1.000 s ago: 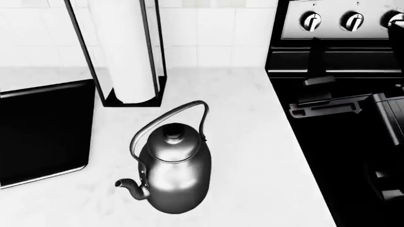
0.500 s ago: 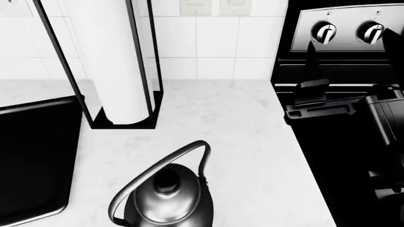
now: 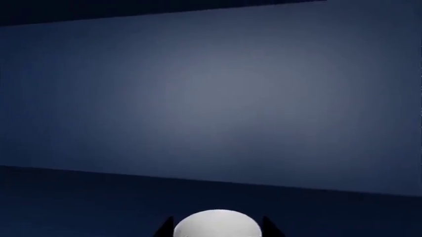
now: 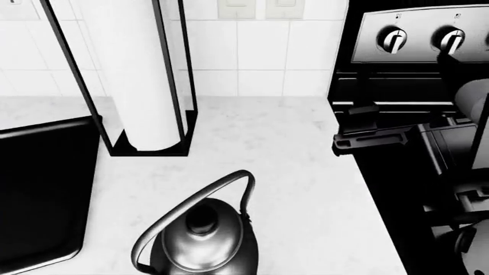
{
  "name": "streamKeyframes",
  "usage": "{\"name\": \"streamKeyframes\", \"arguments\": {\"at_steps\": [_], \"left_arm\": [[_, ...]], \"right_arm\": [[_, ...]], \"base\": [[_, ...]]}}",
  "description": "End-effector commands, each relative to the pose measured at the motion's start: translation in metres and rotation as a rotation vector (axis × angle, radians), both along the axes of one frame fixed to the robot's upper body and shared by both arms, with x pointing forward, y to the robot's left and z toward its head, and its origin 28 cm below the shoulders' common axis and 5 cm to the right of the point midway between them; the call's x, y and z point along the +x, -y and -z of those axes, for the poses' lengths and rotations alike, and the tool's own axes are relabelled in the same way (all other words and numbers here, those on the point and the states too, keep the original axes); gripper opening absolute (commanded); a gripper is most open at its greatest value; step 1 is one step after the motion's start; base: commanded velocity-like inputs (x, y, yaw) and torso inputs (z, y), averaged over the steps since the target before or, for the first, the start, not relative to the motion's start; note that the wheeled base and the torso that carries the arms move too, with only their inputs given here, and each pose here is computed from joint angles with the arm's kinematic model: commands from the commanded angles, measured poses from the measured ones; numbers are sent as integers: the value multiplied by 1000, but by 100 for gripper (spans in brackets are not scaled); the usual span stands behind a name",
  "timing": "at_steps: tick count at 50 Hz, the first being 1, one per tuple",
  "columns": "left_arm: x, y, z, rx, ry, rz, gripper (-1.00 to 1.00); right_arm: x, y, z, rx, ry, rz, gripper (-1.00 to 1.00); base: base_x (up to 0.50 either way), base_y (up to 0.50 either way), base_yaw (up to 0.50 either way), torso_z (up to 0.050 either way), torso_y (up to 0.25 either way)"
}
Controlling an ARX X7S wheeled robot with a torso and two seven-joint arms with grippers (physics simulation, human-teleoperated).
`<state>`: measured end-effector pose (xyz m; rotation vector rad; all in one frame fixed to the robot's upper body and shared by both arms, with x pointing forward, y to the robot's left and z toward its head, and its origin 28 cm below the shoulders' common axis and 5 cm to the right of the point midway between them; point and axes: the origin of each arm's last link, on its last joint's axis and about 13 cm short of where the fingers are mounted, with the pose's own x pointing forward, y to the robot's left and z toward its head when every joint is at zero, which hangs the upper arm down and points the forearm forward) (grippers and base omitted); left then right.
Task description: Pick the kettle from the counter and place it on the tray. Then pick the mug from the cabinet and place it on the tray. Then close the cabinet doors.
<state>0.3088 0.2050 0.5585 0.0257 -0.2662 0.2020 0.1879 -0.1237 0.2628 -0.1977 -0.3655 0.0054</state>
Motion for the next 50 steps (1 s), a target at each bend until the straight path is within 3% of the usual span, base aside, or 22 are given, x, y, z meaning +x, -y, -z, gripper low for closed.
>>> {"name": "streamKeyframes", "arguments": {"at_steps": [1,6,13,19,38,45,50], "left_arm": [[45,-10,63,-42,-285,-27,-100],[45,-11,63,-48,-269,-29,-100],[32,-12,26,-65,-1,-21,-100],[9,-11,-4,-66,109,-11,-100],[-37,-11,-33,-42,201,30,-100],[-55,-14,-40,-58,250,105,-100],[-80,-20,-19,-59,294,177,-100]], "right_arm": [[3,-1,6,1,-9,-8,100],[3,-1,7,5,-10,-9,100],[3,-2,9,10,-13,-10,100],[1,-3,9,13,-9,-15,100],[-16,-4,6,15,4,-21,100],[-19,-6,3,19,12,-25,100],[-23,-6,5,36,23,-32,100]], "base": [[0,0,0,0,0],[6,0,0,0,0],[7,0,-1,0,0],[2,0,0,0,0],[-348,0,0,0,0],[-430,0,0,0,0],[-84,0,0,0,0]]}}
